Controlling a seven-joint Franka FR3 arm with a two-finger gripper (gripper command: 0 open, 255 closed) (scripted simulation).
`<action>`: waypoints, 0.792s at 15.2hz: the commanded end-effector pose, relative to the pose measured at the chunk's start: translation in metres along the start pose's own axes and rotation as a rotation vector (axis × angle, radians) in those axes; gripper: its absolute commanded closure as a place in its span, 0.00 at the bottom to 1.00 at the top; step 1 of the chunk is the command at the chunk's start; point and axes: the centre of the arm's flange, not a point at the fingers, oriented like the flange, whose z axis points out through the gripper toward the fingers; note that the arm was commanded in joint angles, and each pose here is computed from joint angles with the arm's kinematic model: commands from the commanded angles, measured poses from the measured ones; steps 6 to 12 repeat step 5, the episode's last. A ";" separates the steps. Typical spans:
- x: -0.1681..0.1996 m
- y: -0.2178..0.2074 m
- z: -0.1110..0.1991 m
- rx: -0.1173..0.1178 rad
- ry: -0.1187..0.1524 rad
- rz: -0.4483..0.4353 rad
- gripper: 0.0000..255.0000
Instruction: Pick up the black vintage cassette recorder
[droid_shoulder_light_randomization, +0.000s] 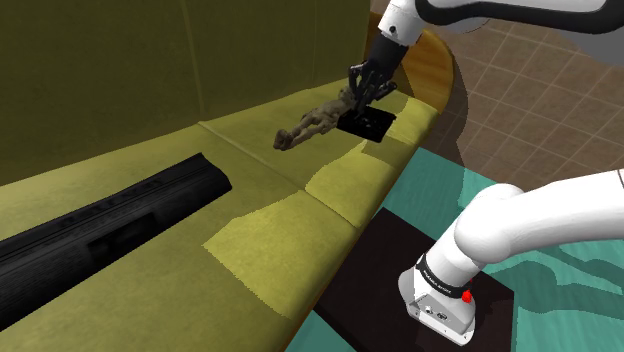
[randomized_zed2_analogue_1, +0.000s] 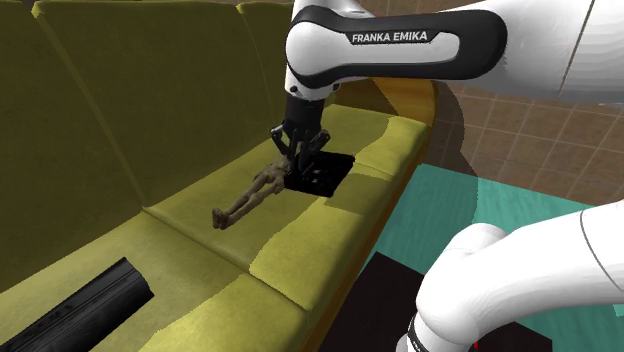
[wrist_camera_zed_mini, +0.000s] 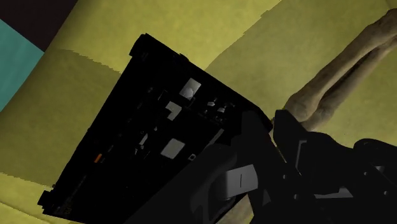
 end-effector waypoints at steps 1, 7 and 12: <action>0.000 -0.001 -0.013 0.000 0.001 0.000 1.00; 0.001 -0.003 -0.024 0.000 0.001 0.000 1.00; 0.001 -0.003 -0.024 0.000 0.001 0.000 1.00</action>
